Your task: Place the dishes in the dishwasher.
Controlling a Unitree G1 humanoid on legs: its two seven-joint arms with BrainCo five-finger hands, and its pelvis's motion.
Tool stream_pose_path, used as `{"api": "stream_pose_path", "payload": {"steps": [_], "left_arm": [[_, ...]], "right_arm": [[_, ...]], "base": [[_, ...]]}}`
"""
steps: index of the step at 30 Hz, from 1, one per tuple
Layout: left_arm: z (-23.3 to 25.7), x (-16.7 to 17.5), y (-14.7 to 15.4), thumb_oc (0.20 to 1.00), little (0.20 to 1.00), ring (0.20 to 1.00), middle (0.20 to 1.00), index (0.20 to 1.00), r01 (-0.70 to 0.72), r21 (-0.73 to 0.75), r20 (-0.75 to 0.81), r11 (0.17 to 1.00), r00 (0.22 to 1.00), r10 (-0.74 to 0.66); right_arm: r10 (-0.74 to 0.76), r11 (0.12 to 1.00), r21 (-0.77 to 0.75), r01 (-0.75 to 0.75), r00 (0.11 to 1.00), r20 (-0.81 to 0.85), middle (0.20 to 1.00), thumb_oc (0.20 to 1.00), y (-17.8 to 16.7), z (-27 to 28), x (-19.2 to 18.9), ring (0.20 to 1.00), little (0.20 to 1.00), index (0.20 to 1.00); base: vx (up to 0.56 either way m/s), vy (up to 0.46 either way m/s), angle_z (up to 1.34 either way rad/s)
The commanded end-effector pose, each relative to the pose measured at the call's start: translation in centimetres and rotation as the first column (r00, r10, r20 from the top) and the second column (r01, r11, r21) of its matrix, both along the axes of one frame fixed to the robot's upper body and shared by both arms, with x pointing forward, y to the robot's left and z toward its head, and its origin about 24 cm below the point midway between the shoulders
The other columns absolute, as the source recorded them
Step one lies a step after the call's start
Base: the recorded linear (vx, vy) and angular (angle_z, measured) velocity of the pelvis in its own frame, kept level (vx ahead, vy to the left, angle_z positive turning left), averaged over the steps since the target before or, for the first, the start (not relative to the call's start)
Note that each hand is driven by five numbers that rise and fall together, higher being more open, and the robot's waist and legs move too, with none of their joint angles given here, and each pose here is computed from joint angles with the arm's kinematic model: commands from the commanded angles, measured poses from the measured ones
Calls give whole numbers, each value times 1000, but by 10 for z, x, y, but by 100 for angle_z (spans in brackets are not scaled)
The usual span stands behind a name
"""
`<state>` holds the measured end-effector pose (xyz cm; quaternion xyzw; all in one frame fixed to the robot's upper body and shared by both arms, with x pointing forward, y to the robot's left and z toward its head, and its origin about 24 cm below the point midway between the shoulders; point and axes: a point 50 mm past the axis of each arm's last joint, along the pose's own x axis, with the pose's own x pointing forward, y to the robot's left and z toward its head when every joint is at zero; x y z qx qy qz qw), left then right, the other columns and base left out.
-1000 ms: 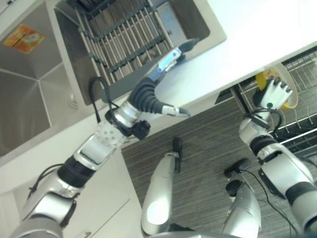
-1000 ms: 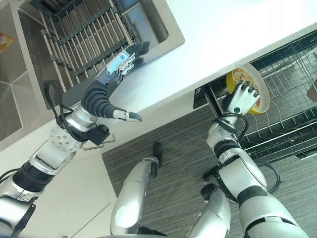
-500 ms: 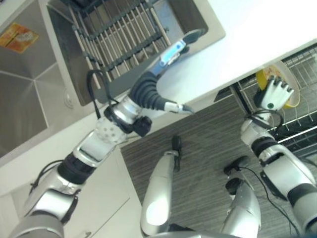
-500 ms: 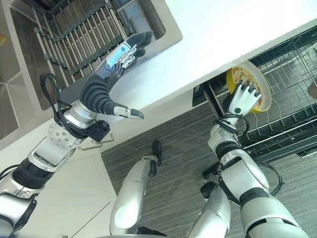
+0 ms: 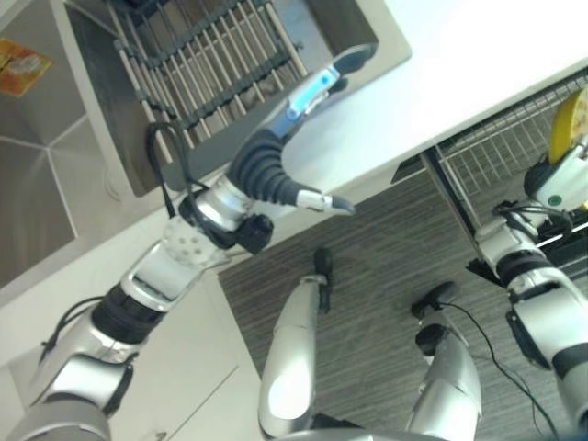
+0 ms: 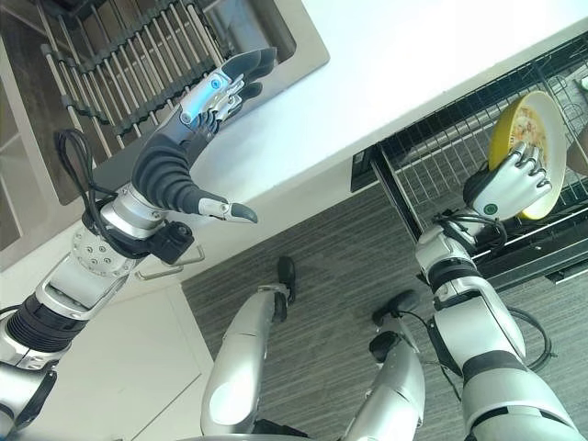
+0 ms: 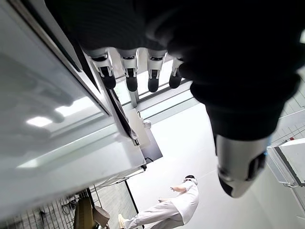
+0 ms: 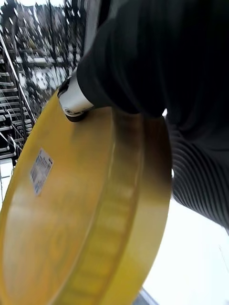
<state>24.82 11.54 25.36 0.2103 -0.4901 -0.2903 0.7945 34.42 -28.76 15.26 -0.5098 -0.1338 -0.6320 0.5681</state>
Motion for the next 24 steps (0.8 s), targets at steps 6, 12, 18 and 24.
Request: {"api": "stream_pose_path", "payload": {"steps": [6, 12, 18, 24], "left_arm": [[-54, 19, -2, 1000, 1000, 1000, 1000, 1000, -63, 45, -245, 997, 967, 72], [-52, 22, 0, 1000, 1000, 1000, 1000, 1000, -56, 50, -263, 997, 962, 67], [-53, 24, -6, 1000, 1000, 1000, 1000, 1000, -48, 52, -267, 997, 962, 60], [-53, 26, -10, 1000, 1000, 1000, 1000, 1000, -53, 48, -267, 997, 962, 64]], "right_arm": [[30, 998, -51, -26, 996, 84, 1000, 1000, 0, 30, 6, 1000, 1000, 1000], [212, 972, -83, -219, 973, -88, 1000, 1000, 20, 33, 23, 1000, 1000, 1000], [350, 937, 47, -347, 923, -159, 1000, 1000, 36, 15, 32, 1000, 1000, 1000], [437, 899, 72, -432, 870, -229, 1000, 1000, 57, 9, 39, 1000, 1000, 1000]], "base": [[-5, 16, -1], [0, 0, 0], [0, 0, 0], [0, 0, 0]]}}
